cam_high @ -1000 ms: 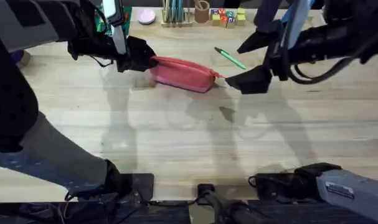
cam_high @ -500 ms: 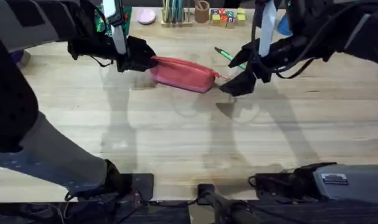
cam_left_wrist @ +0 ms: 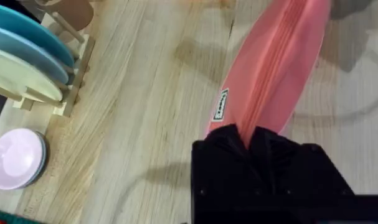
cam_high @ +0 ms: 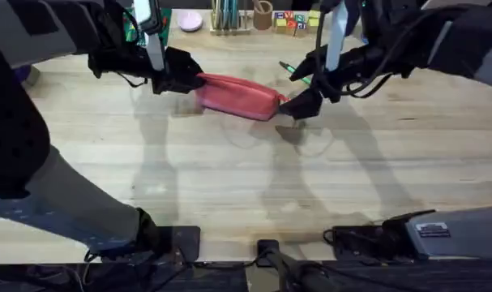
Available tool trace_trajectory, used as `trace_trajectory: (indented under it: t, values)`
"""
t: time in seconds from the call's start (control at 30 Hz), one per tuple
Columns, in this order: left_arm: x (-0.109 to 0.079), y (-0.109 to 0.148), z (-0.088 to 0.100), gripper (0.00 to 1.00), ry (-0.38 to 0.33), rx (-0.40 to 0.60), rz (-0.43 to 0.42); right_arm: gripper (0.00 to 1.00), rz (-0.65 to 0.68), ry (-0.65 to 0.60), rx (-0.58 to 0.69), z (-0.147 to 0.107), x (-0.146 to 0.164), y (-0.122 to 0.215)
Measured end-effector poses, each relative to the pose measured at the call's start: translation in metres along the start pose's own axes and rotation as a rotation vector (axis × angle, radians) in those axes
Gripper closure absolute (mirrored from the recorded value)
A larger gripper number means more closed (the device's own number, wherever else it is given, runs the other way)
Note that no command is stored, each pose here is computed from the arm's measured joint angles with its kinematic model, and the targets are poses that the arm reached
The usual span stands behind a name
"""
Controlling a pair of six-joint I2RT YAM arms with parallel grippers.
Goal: Unzip the bag, pick up the pens from the table one at a time and place them inside, then zip the bag closed.
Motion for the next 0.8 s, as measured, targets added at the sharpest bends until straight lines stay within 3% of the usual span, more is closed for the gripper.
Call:
trace_trajectory:
  t: [0.8]
  values:
    - [0.000, 0.000, 0.000, 0.959, 0.000, 0.000, 0.000, 0.006, 0.037, -0.013, 0.016, -0.011, -0.008, -0.026]
Point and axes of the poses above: each hand's point on the last joint's axis, 136 mm out from that joint toward the fingers, its own y axis back along the fingers, its own x axis along the line the jaws close on, z = x × y, the point moved 7 cm from there along y, back along the fingers, and after that the axes turned 5 degrees about y, right-handed, at the moved point
